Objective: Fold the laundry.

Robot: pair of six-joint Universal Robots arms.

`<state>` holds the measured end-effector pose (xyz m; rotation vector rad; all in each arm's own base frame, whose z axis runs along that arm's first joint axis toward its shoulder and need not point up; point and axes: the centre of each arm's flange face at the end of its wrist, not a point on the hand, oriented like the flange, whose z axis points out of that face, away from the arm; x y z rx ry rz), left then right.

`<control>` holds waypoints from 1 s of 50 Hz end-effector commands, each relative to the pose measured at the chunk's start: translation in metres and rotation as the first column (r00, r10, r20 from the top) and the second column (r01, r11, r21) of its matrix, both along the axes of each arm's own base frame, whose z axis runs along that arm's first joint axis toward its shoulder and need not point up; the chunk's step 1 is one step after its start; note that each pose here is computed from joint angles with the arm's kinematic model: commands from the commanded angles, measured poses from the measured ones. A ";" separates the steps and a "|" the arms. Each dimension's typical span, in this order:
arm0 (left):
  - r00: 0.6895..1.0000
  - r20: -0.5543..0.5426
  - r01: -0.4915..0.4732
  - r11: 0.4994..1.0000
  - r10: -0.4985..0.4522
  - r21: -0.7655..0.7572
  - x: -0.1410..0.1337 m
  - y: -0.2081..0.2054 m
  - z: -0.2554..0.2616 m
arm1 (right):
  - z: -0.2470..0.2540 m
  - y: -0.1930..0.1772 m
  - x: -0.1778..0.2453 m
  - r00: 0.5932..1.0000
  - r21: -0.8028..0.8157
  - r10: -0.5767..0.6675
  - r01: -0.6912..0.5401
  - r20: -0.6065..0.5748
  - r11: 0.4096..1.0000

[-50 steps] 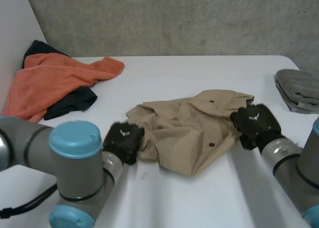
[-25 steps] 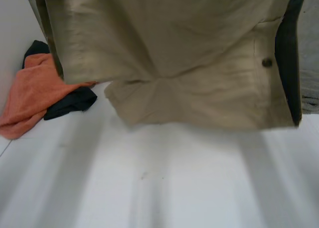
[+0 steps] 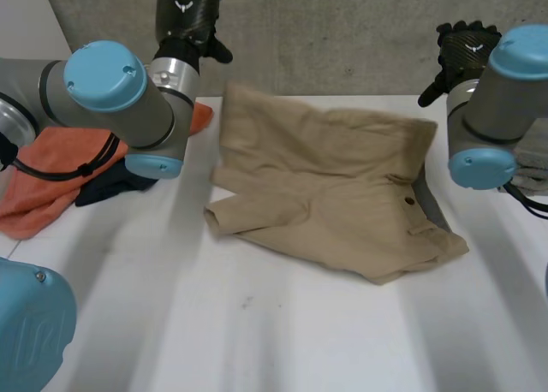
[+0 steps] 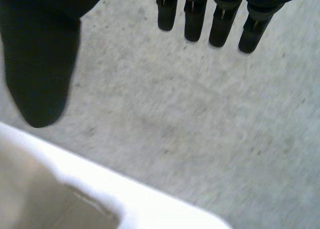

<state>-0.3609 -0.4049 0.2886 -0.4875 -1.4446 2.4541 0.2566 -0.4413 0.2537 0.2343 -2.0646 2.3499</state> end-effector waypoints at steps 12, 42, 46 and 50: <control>0.998 0.062 -0.030 0.986 0.020 0.165 0.034 0.073 0.020 | 0.042 0.081 0.004 0.934 0.203 0.242 -0.192 -0.263 0.960; 0.864 0.345 0.044 0.739 -0.366 0.672 0.022 0.199 -0.163 | -0.117 0.166 -0.078 0.715 0.495 0.512 -0.263 -0.477 0.828; 0.873 0.353 0.023 0.753 -0.335 0.658 0.013 0.183 -0.172 | -0.125 0.159 -0.076 0.718 0.451 0.487 -0.267 -0.497 0.852; 0.888 0.359 -0.002 0.779 -0.287 0.628 0.005 0.166 -0.174 | -0.125 0.154 -0.075 0.719 0.413 0.463 -0.263 -0.519 0.872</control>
